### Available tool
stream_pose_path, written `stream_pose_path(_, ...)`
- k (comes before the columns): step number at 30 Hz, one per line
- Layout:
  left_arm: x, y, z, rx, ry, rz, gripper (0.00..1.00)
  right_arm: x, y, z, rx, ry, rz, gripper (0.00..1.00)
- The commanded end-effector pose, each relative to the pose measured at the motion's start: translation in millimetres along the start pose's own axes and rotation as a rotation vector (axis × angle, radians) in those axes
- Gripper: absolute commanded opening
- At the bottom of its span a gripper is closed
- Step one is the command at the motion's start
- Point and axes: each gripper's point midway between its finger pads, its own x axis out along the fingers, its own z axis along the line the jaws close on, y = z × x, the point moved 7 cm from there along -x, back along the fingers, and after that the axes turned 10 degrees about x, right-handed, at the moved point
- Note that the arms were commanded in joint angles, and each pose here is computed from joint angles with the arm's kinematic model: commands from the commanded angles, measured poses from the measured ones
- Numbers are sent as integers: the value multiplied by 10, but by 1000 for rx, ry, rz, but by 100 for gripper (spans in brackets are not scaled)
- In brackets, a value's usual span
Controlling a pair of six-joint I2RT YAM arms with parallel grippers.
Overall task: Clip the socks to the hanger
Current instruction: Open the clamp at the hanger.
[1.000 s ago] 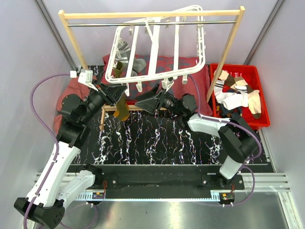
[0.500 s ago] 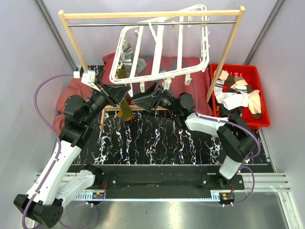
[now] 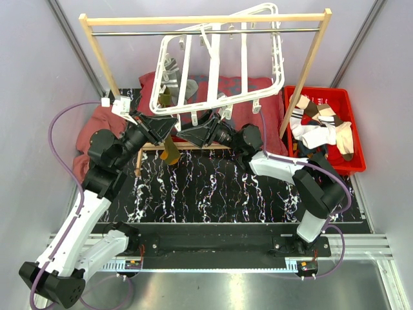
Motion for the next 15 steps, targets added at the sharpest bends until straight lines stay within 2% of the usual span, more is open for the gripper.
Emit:
stream_pose_path(1, -34, -76, -77, 44, 46, -29, 8, 114, -171, 367, -126, -189, -72, 61)
stream_pose_path(10, -83, -45, -99, 44, 56, -14, 9, 142, -175, 373, -132, -204, -56, 47)
stream_pose_path(13, -81, -37, -100, 44, 60, -9, 10, 153, -169, 392, -132, -212, -44, 36)
stream_pose_path(15, -78, -33, -91, 44, 56, -7, 10, 149, -165, 393, -133, -212, -40, 26)
